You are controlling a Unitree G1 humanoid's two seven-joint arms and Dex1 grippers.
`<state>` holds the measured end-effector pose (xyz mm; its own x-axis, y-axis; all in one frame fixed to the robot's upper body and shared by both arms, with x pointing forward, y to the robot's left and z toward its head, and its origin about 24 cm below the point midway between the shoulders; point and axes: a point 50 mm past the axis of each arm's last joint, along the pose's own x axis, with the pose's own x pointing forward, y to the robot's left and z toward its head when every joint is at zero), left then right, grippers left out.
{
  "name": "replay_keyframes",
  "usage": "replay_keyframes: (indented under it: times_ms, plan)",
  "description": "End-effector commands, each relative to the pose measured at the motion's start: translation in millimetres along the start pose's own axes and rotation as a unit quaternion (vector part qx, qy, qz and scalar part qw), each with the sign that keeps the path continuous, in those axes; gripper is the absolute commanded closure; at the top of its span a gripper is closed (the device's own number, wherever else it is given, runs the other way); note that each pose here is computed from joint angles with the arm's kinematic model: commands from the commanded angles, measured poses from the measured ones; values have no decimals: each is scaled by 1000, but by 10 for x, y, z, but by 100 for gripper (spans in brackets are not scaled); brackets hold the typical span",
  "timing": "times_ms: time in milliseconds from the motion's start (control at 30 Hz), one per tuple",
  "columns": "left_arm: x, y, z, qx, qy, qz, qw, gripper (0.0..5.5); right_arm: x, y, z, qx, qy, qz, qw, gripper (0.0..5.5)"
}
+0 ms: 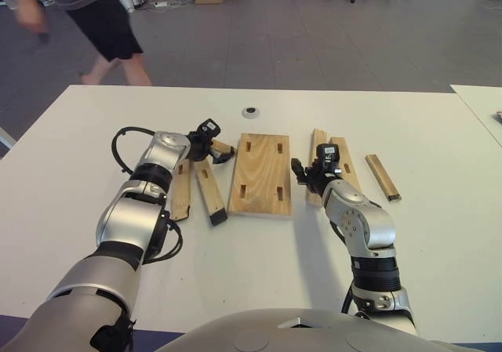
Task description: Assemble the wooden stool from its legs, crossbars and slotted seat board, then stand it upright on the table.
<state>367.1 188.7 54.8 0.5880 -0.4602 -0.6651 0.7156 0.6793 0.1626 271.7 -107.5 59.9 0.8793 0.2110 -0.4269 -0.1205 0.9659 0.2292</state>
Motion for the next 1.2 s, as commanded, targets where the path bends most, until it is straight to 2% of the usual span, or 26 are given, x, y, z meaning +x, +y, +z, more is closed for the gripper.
replay_keyframes:
  times_ms: [33,167,300,467,567,633,767,867,1000,1133,1200]
  plan:
    - [-119,77,-145,16,27,3,1000,63,16,24,35,-3,-6,0,1000,195]
    - [-127,73,-79,113,25,14,993,63,25,37,44,-4,-7,4,1000,195]
    - [-117,110,115,151,-29,45,987,63,35,46,42,-8,-5,9,1000,195]
    - [-90,86,86,225,-7,19,974,63,53,65,48,-14,-4,17,1000,195]
    - [-142,204,149,178,-20,58,982,63,52,55,37,-15,-2,15,1000,195]
    - [-155,253,262,107,-63,83,989,63,45,60,21,-14,0,15,1000,195]
    - [-116,287,366,23,-95,143,985,63,51,74,27,-14,0,16,1000,195]
    - [11,170,247,-43,-76,126,988,63,56,72,40,-16,0,18,1000,195]
    - [126,-33,-174,-95,14,63,993,63,58,96,33,-17,2,22,1000,195]
    - [113,-110,-515,-69,86,51,993,63,57,103,29,-16,3,22,1000,195]
    - [72,-85,-570,-2,112,42,993,63,58,106,28,-16,3,23,1000,195]
